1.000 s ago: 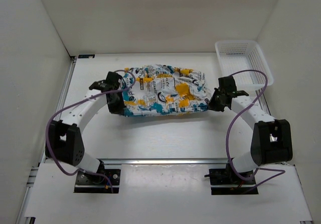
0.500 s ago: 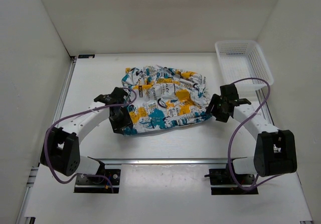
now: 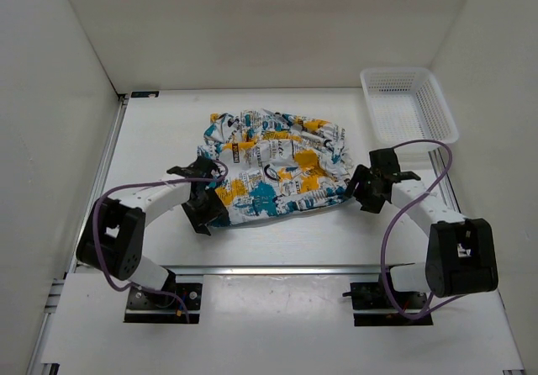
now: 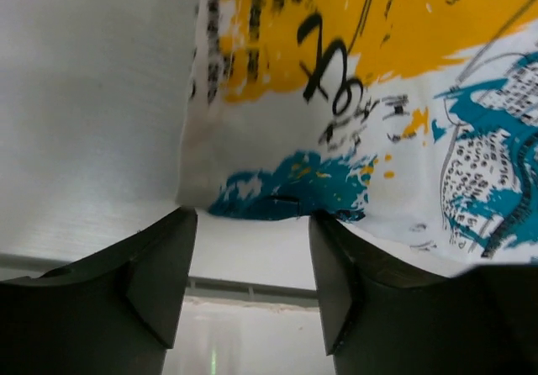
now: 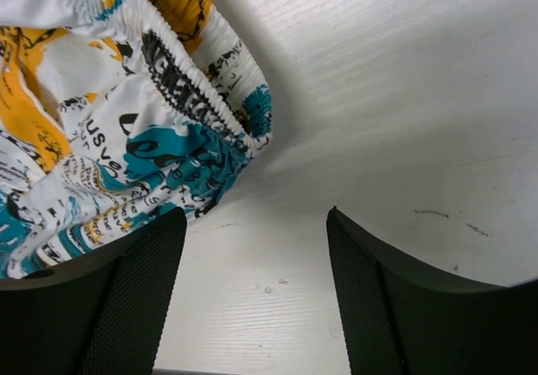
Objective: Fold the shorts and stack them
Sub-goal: Flatten the shorts out
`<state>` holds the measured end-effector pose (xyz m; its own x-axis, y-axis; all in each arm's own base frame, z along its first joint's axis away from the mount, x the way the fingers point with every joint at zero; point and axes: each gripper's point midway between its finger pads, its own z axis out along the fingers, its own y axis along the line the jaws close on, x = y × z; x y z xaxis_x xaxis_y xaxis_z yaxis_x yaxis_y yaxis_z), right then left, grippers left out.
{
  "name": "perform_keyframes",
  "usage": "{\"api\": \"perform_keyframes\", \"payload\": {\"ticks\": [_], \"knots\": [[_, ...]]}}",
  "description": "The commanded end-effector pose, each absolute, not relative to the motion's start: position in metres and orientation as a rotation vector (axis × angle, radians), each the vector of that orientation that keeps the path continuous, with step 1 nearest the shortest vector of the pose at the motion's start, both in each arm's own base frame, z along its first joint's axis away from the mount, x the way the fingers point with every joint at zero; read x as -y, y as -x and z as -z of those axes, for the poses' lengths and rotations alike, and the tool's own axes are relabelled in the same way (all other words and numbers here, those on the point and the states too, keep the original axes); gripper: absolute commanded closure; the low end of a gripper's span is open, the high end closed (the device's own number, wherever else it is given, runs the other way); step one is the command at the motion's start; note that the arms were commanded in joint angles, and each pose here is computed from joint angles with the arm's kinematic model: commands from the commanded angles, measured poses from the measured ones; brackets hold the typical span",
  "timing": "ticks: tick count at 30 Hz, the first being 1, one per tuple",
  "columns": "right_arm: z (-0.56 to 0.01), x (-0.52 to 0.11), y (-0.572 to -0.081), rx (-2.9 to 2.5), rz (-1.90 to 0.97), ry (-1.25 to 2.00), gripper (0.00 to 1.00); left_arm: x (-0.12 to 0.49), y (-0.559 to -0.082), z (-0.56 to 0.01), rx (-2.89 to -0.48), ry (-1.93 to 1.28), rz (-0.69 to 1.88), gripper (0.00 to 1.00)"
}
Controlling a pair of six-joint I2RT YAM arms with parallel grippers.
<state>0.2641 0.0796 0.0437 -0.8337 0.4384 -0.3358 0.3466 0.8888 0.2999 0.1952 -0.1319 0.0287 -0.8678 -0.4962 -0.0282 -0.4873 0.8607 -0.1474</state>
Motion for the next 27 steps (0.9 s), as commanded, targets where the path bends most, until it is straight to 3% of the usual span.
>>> {"api": "perform_keyframes", "payload": {"ticks": [1,8,9,11,13,14,16,23,26,27], "knots": [[-0.048,-0.085,-0.280,-2.602,-0.407,-0.618,0.28,0.140,-0.216,-0.028,-2.915,0.800,0.230,0.35],[-0.040,-0.097,-0.301,-2.595,-0.495,-0.632,0.36,0.133,-0.226,-0.021,-2.900,0.803,0.142,0.87],[-0.036,-0.099,-0.299,-2.612,-0.505,-0.633,0.38,0.132,-0.225,-0.019,-2.912,0.790,0.132,0.90],[-0.031,-0.104,-0.305,-2.613,-0.545,-0.637,0.46,0.131,-0.228,-0.020,-2.902,0.774,0.126,0.90],[-0.028,-0.105,-0.307,-2.620,-0.545,-0.653,0.69,0.129,-0.233,-0.022,-2.884,0.758,0.106,0.90],[-0.028,-0.106,-0.310,-2.620,-0.545,-0.653,0.85,0.125,-0.234,-0.022,-2.880,0.749,0.092,0.90],[-0.031,-0.103,-0.310,-2.610,-0.526,-0.656,0.98,0.117,-0.242,-0.028,-2.863,0.745,0.070,0.90],[-0.032,-0.084,-0.275,-2.593,-0.416,-0.722,1.00,0.078,-0.262,-0.050,-2.778,0.796,0.003,0.87],[-0.027,-0.079,-0.256,-2.578,-0.400,-0.777,1.00,0.084,-0.263,-0.060,-2.767,0.804,0.086,0.69],[-0.028,-0.077,-0.254,-2.563,-0.393,-0.789,1.00,0.086,-0.260,-0.060,-2.772,0.803,0.105,0.54]]}}
